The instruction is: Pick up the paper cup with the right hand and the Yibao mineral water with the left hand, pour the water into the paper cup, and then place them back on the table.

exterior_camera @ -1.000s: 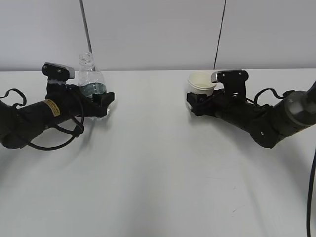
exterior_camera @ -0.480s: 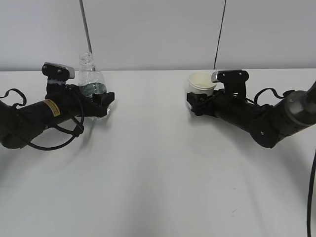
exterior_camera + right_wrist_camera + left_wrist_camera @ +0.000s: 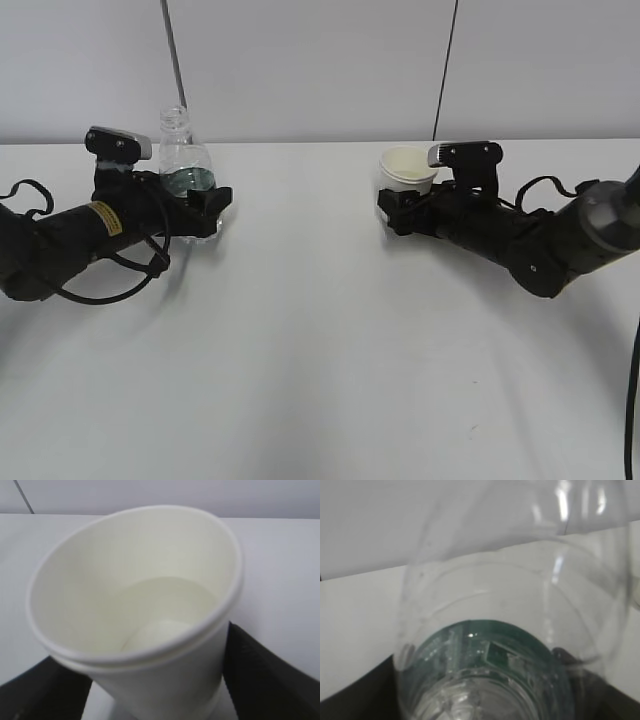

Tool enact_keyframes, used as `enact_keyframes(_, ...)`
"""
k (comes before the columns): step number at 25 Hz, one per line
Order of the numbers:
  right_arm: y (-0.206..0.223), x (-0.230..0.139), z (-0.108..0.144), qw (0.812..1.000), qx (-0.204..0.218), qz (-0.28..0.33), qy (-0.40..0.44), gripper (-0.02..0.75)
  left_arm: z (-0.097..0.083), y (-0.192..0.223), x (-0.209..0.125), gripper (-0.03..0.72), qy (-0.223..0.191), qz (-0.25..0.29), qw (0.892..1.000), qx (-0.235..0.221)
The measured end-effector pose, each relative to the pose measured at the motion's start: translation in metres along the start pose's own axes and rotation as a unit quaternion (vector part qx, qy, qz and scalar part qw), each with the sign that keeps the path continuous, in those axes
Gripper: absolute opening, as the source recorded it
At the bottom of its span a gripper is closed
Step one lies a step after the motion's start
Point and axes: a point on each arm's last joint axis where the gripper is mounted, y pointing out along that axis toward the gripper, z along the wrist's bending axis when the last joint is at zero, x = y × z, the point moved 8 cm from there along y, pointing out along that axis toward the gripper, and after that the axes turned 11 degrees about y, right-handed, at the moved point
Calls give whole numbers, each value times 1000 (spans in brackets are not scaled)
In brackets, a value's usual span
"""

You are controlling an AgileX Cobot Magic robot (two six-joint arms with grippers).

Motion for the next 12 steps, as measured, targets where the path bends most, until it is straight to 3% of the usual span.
enact_keyframes(12,0,-1,0,1000,-3,8,6,607,0,0,0,501,1,0,1000,-1)
